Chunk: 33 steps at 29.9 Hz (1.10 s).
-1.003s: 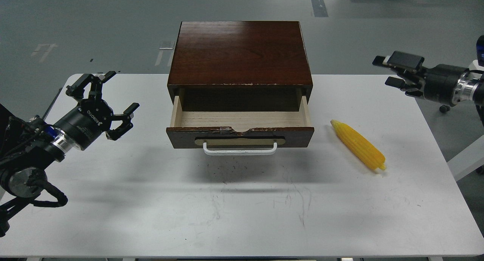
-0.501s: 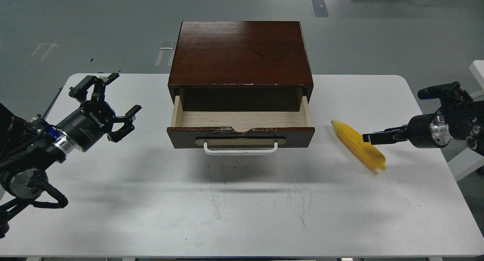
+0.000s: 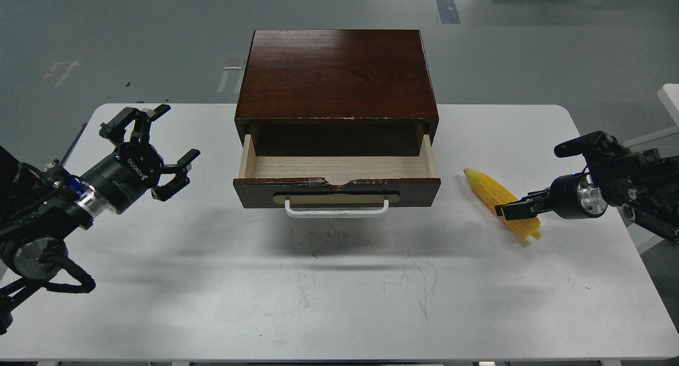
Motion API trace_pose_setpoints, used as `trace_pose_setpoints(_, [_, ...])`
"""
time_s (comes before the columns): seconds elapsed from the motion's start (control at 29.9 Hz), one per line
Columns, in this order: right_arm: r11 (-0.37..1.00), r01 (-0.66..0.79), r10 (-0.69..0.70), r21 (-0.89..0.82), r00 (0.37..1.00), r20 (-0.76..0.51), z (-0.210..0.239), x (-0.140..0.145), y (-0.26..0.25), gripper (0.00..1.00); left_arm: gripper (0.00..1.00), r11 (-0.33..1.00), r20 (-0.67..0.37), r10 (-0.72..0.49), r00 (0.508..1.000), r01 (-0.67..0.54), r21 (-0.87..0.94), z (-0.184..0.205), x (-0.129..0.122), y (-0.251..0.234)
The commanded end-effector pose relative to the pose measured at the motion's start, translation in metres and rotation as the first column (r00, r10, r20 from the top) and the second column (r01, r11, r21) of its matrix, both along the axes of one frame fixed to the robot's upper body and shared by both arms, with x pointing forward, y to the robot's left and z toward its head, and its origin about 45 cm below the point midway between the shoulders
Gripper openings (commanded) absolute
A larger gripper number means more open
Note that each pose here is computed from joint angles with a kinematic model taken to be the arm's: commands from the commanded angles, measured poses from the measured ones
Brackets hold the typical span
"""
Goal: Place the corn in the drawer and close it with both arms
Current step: 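Grasp the yellow corn cob with the right gripper and lift it, then carry the corn over the open drawer and lower it inside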
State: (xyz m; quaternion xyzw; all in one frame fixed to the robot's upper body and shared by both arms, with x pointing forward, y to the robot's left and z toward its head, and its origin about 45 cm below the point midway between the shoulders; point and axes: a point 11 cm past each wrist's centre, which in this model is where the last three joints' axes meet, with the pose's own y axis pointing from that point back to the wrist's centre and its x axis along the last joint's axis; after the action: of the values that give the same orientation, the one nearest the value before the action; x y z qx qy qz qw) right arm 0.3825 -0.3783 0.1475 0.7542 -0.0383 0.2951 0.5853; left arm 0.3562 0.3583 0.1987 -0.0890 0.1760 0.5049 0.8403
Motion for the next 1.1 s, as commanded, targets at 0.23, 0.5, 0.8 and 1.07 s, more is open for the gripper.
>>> trace_pose_setpoints(0.23, [1.0, 0.006, -0.006, -0.017, 1.0, -0.014, 0.0, -0.006, -0.01, 0.03, 1.0, 1.0, 0.004, 0.0, 1.0, 0.0, -0.001, 0.002, 0.0, 0.0])
trace_pose_setpoints(0.5, [0.998, -0.056, 0.048, 0.027, 0.972, 0.228, 0.127, 0.045, 0.008, 0.03, 1.0, 1.0, 0.011, 0.001, 1.0, -0.001, 0.004, 0.006, 0.0, 0.003])
trace_pose_setpoints(0.8, [0.953, -0.302, 0.278, -0.009, 0.867, 0.414, 0.269, 0.071, 0.115, 0.04, 1.0, 1.0, 0.014, 0.005, 1.0, -0.005, 0.006, 0.007, 0.001, 0.005])
trace_pose_setpoints(1.07, [0.813, -0.56, 0.581, -0.161, 0.756, 0.302, 0.247, 0.056, 0.235, 0.04, 1.0, 1.0, 0.018, 0.003, 1.0, -0.003, 0.014, 0.012, 0.0, 0.008])
